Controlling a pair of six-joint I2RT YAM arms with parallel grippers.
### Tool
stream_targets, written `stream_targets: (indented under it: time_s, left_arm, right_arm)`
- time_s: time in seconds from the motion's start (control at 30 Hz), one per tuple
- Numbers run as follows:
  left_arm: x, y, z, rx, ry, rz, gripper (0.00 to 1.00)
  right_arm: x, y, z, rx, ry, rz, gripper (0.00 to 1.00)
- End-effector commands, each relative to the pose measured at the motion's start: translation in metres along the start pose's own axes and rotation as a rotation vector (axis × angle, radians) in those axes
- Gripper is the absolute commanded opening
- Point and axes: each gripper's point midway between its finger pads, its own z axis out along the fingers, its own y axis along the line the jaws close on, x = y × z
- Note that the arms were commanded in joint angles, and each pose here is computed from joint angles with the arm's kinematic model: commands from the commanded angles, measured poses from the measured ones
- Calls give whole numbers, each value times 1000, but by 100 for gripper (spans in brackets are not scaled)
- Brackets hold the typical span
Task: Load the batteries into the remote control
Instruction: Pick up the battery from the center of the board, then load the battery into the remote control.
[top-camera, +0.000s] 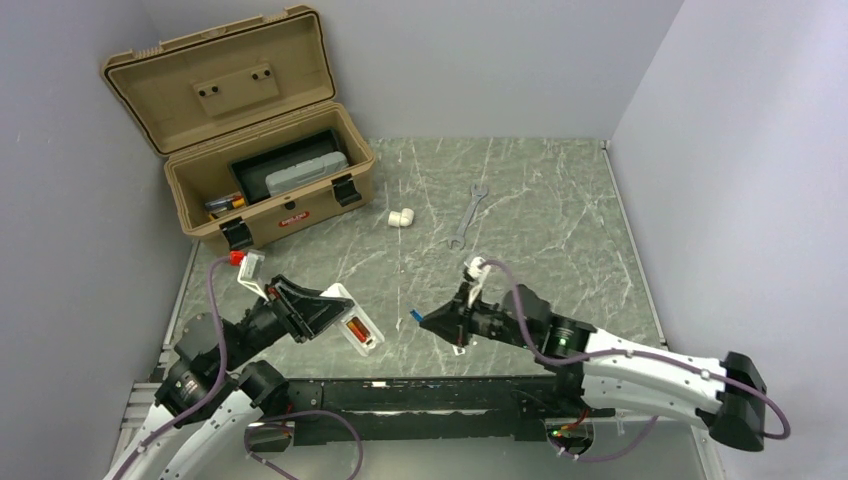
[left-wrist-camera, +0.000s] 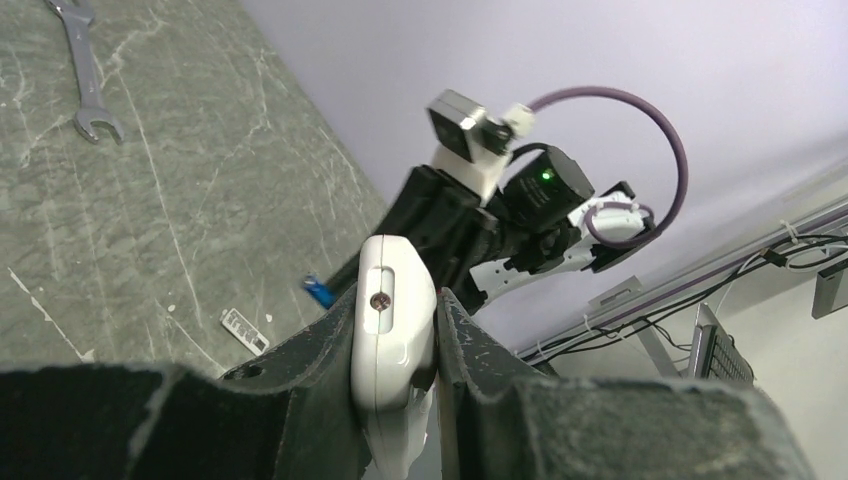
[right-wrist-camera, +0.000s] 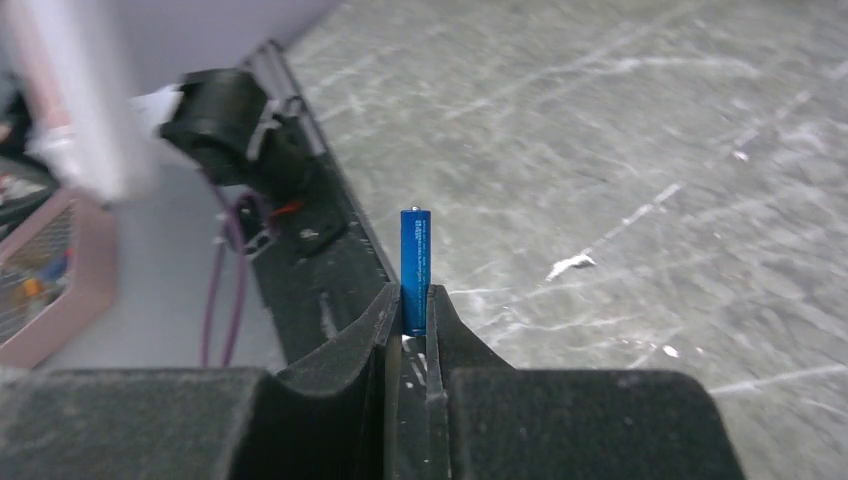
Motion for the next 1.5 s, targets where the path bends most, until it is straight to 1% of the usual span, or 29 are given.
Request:
stream_targets:
  time_s: [0.0, 0.13, 0.27, 0.37, 0.53, 0.63, 0.73, 0.8, 0.9, 0.97, 1.1, 1.23, 1.37, 1.47]
  left_arm:
    - [-11, -10, 4, 48, -48, -2, 0]
    - [-8, -7, 7, 38, -34, -6, 0]
    - [-4, -4, 11, 45, -25, -16, 0]
    - [-2, -4, 14, 60, -16, -18, 0]
    - [0, -14, 16, 114, 6, 11, 0]
    - [1, -15, 17, 126, 17, 30, 0]
    - [7, -3, 21, 104, 20, 18, 0]
    - [7, 7, 25, 91, -15, -17, 0]
    - [13, 27, 33, 81, -60, -130, 0]
    - [12, 33, 36, 107, -104, -183, 0]
    - [17, 44, 41, 113, -124, -241, 0]
    - [16, 52, 43, 60, -131, -253, 0]
    - [14, 62, 44, 4, -147, -272, 0]
    - [14, 68, 43, -30, -156, -286, 0]
  right_arm:
    - [-23, 50, -32, -297, -161, -93, 0]
    - [-19, 78, -57, -496, -208, -259, 0]
    - [-8, 95, -70, -633, -179, -426, 0]
    - [-4, 102, -75, -689, -140, -493, 0]
    - [-8, 107, -77, -710, -139, -523, 0]
    - [-17, 102, -69, -647, -137, -488, 0]
    - [-37, 92, -57, -520, -154, -375, 0]
    - [-55, 82, -48, -408, -182, -281, 0]
    - [-76, 62, -39, -238, -225, -158, 0]
    - [-84, 56, -37, -189, -242, -150, 0]
    - [-93, 52, -33, -134, -257, -158, 0]
    - [-88, 52, -16, -110, -211, -144, 0]
    - [-76, 47, 11, -2, -144, -144, 0]
    - [-67, 50, 30, 29, -111, -151, 0]
